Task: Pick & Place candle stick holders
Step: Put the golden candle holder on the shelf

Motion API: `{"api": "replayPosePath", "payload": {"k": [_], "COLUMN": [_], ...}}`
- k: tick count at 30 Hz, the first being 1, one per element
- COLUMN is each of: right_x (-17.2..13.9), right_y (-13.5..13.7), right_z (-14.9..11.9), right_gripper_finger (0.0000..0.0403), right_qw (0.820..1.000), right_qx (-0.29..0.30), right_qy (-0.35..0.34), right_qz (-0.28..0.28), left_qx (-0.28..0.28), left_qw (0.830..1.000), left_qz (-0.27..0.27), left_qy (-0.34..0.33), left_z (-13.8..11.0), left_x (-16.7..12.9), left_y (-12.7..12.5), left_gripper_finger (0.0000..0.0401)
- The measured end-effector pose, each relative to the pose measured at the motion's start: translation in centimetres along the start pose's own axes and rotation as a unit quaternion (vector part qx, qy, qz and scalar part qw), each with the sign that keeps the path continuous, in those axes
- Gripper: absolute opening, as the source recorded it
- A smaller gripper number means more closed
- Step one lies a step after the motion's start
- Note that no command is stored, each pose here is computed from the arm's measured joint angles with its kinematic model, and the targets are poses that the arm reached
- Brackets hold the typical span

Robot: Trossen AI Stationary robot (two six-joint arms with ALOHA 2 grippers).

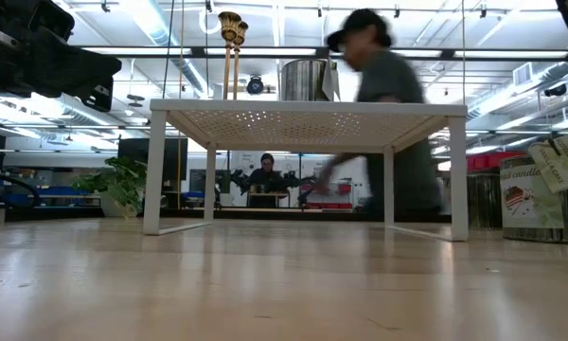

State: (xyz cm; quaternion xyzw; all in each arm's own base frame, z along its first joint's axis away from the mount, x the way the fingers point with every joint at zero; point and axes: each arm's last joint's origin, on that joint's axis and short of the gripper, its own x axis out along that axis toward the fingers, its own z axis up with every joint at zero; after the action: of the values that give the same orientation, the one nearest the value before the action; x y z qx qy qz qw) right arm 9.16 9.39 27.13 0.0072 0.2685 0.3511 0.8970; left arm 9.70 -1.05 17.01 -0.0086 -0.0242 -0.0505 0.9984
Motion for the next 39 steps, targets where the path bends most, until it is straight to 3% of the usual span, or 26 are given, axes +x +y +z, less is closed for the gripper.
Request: {"api": "replayPosePath", "payload": {"k": [12,20,31,39], "right_x": [1.2,2.2,3.5,3.6], "right_y": [2.4,3.3,3.7,4.1], "right_z": [-1.0,-1.4,-1.6,-1.0], "right_gripper_finger": [0.0338,0.0339,0.0339,0.0339], "right_qw": [0.995,0.983,0.975,0.970], "right_qx": [-0.053,-0.138,-0.158,-0.177], "right_qy": [0.058,0.077,0.101,0.070], "right_qz": [0.068,0.089,0.117,0.150], "left_qx": [0.000,0.000,0.000,0.000], "left_qw": [1.000,1.000,1.000,1.000], "left_qz": [0.000,0.000,0.000,0.000], "left_qy": [0.000,0.000,0.000,0.000], "left_z": [0.0,0.0,0.0,0.0], "left_x": [0.0,0.0,0.0,0.0], "left_y": [0.0,0.0,0.0,0.0], "left_gripper_finger": [0.0019,0.0019,0.0019,0.0019]}}
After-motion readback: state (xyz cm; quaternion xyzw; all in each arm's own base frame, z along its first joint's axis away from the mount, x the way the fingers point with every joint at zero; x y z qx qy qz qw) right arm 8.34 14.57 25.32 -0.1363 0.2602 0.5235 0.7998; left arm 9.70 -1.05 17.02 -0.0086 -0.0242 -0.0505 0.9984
